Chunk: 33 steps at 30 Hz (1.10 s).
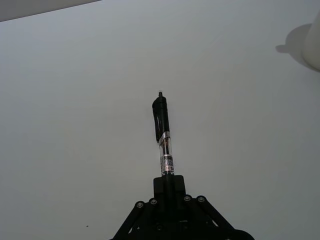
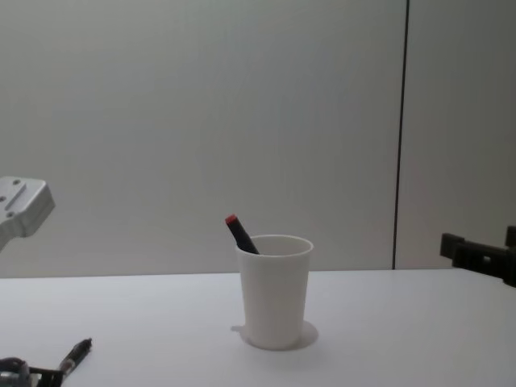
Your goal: Place the pen into the pen holder.
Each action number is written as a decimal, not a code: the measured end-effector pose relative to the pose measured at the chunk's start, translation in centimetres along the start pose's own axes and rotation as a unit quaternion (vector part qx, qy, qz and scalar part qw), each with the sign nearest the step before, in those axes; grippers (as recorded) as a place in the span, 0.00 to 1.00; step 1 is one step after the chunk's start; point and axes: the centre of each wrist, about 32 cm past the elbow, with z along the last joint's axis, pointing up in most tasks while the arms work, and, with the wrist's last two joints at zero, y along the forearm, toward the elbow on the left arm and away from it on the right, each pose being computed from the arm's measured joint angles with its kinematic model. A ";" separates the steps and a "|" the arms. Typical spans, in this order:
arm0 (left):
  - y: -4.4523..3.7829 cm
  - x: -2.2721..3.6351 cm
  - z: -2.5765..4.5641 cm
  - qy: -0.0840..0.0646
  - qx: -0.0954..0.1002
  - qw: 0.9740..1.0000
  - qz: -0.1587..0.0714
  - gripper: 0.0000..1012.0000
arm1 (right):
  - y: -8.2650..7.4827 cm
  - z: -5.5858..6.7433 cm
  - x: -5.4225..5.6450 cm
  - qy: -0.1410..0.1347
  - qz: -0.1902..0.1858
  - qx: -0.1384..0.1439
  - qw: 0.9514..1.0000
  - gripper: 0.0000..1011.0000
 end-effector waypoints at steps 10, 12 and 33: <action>-0.11 0.09 -0.07 0.002 -0.012 1.000 0.000 0.12 | 0.0 0.0 0.0 0.000 0.000 0.000 1.000 0.99; -0.10 0.14 -0.05 0.003 -0.017 1.000 0.000 0.12 | 0.0 0.0 0.0 0.000 0.000 0.000 1.000 0.99; 0.48 1.25 0.74 -0.007 -0.157 0.987 -0.037 0.12 | 0.0 0.0 0.0 0.000 0.000 0.000 1.000 0.99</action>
